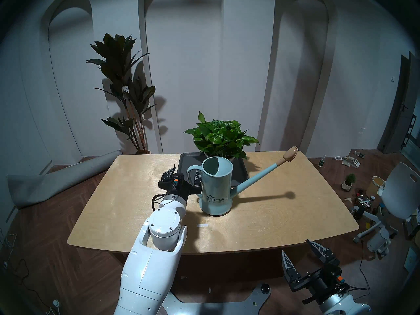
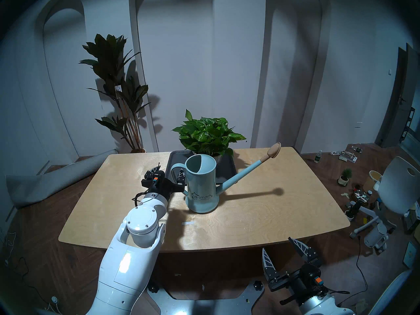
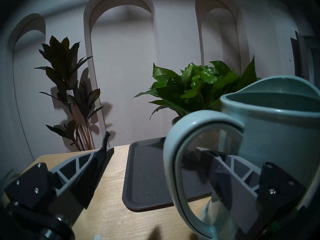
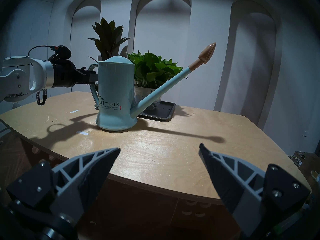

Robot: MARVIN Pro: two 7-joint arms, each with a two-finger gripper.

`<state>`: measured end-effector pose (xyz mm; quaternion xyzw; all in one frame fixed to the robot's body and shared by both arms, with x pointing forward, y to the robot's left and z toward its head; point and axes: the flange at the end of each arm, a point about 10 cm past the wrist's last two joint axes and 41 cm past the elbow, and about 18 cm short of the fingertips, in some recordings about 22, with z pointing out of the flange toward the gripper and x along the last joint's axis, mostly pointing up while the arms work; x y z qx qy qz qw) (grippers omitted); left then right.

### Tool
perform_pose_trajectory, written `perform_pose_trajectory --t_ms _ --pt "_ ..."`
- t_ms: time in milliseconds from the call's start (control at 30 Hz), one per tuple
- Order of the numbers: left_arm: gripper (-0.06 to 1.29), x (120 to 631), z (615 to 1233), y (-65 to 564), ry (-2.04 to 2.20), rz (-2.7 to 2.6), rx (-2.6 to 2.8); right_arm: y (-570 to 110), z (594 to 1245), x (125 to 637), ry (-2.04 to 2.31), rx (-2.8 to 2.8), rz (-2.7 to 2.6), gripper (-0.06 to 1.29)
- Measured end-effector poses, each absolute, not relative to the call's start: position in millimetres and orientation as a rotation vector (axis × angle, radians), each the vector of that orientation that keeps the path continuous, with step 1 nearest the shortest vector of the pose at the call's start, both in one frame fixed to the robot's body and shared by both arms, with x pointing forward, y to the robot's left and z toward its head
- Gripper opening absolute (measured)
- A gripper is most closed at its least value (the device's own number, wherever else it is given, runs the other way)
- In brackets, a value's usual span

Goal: Pick up the watering can and pour water into the potted plant, then put the can down

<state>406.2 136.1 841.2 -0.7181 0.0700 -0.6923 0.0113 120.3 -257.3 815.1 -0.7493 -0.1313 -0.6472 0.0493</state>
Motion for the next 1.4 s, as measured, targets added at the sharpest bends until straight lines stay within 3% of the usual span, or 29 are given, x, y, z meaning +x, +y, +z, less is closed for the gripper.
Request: perform_pose_trajectory --t_ms 500,867,1000,1233,1400 --pt "1.20 423 848 142 0.156 -2.199 -2.339 -257 815 120 -0.400 -2.283 -1.972 1.23" --pt "0.67 415 861 136 0.130 -2.168 -2.616 -257 815 120 -0.400 -2.283 -1.972 1.23" --pt "0.61 417 861 140 0.075 -2.148 -2.640 -257 815 120 -0.400 -2.283 -1.972 1.23" --pt "0.08 425 859 147 -0.062 -2.145 -2.603 -257 815 120 -0.400 -2.283 -1.972 1.23" --pt "0.06 429 854 143 -0.121 -2.193 -2.561 -257 815 120 -0.400 -2.283 -1.972 1.23"
